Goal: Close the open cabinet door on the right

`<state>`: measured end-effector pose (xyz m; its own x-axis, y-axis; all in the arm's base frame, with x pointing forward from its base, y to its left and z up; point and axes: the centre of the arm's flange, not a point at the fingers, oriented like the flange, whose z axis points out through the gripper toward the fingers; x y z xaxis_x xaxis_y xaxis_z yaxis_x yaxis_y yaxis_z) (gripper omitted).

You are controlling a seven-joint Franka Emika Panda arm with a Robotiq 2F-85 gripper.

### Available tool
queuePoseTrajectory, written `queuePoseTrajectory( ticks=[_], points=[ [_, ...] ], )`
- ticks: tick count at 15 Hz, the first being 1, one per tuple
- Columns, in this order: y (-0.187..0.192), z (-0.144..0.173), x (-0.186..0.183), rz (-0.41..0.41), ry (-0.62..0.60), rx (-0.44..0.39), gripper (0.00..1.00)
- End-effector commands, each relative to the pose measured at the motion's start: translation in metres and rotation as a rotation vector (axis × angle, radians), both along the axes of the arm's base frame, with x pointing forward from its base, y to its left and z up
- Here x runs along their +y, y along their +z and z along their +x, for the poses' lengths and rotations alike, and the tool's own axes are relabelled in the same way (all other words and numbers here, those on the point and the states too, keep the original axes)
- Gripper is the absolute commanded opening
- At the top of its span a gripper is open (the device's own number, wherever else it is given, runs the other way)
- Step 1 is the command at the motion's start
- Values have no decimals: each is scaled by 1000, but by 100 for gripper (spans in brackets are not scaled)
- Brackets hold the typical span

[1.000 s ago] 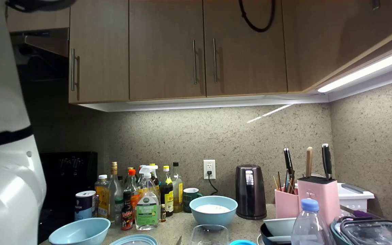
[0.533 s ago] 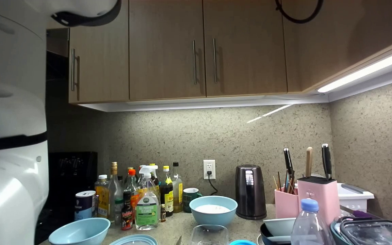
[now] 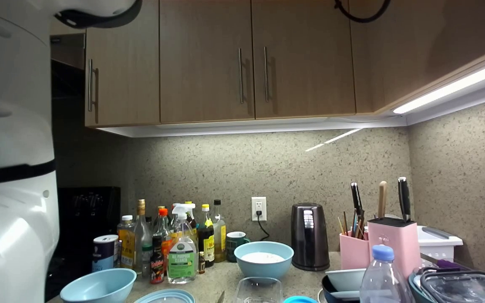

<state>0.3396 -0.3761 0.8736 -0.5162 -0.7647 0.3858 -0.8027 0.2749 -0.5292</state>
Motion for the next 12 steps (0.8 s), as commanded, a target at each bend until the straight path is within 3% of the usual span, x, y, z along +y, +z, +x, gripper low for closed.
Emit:
queuePoseTrajectory(
  ticks=[1,5,6,7,12],
  points=[
    [20,-39,75,-23,163,49,100],
    [47,-70,139,-84,303,73,100],
    [55,-73,148,-83,308,43,100],
    [66,-58,129,-75,262,32,100],
    [66,-60,130,-74,264,30,100]
  ],
)
